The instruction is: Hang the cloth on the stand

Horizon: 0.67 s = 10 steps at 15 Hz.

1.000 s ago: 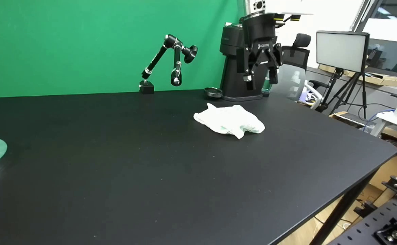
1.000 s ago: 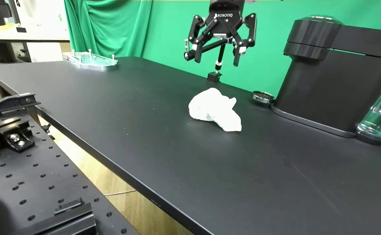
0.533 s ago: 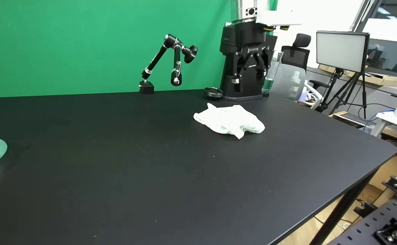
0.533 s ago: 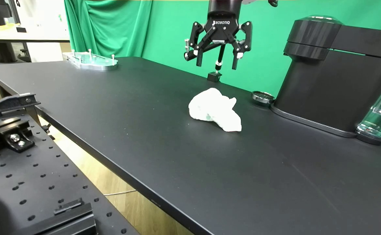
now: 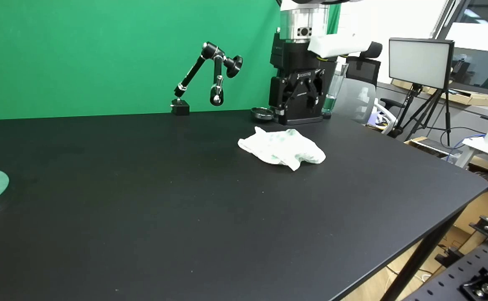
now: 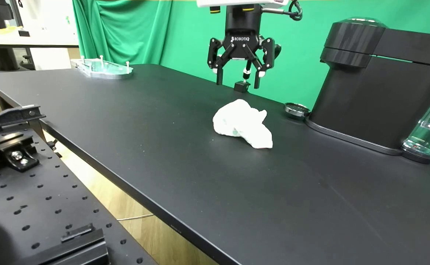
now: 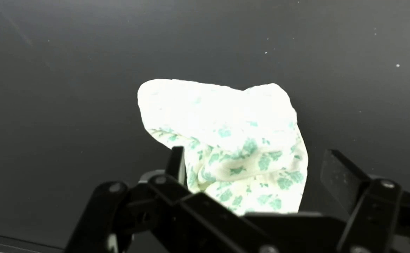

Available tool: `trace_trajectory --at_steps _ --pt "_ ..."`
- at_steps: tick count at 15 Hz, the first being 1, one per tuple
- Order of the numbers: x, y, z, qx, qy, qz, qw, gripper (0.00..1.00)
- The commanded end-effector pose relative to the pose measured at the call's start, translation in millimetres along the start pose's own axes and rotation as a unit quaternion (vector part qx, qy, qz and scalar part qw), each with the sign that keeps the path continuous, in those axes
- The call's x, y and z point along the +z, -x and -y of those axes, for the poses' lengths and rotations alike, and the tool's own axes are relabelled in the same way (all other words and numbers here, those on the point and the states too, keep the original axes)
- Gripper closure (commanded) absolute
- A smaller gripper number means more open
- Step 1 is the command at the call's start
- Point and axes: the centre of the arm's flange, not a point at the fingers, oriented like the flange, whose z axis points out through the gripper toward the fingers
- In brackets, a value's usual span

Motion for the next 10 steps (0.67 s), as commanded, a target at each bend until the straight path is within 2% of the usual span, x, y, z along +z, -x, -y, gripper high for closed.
trace_trajectory --at_steps 1,6,10 --pt "8 9 -7 0.026 0.015 0.002 0.9996 0.00" --pt "31 13 -18 0.046 0.011 0.019 0.9987 0.00" --pt "50 10 -13 0.046 -0.007 0.036 0.9983 0.00"
